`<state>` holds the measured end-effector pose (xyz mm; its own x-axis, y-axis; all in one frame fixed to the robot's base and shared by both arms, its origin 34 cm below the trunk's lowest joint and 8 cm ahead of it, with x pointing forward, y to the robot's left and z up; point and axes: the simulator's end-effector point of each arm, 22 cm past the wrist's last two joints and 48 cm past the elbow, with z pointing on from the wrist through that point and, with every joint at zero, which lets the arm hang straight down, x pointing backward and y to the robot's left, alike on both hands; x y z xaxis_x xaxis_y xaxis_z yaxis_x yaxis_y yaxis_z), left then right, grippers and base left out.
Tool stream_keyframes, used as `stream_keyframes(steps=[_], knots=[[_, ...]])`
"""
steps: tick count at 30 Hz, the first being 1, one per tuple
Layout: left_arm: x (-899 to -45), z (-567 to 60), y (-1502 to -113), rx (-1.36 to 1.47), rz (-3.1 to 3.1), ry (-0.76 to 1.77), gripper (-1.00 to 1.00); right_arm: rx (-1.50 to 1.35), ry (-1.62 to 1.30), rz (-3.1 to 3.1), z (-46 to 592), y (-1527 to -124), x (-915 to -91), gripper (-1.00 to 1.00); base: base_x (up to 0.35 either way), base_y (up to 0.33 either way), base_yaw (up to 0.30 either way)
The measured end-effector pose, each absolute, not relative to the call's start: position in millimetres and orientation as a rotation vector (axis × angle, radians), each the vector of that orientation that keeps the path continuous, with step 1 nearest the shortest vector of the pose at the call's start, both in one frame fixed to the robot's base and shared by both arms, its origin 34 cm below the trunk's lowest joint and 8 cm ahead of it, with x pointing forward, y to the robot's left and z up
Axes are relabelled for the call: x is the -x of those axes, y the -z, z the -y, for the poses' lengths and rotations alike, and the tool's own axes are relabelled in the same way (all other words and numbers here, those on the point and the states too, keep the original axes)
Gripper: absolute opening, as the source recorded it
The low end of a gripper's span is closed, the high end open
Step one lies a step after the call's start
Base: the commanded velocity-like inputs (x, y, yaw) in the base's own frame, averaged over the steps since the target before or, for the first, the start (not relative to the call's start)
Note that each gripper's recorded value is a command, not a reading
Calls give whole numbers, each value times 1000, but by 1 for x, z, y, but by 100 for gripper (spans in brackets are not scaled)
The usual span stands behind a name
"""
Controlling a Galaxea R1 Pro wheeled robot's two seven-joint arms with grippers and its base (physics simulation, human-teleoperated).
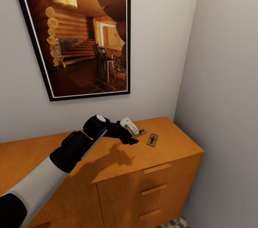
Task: Take the four mousetraps from the cabinet in the bathroom and place them on the bathroom floor. Make sure all four end up on the same floor surface, and ensure that at least two of them are either under or directly next to the same bathroom sink.
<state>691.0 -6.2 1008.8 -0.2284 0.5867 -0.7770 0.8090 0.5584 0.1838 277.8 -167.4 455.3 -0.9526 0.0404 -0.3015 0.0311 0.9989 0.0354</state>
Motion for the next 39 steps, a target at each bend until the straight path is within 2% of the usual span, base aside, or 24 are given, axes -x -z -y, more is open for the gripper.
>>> stream_keyframes(steps=[10, 21, 39], knots=[[-692, 4, -1004, -1127, -1946, 323, 100, -52, -43, -2833, 167, -455, -278, -100, 45, 2, 0], [-693, 3, -999, -1129, -1958, 320, 100, -53, -43, -2834, 167, -455, -278, -100, 214, 0, 0], [-698, -3, -983, -1122, -2005, 314, 100, -52, -45, -2834, 167, -455, -278, -100, 14, 0, 0]])
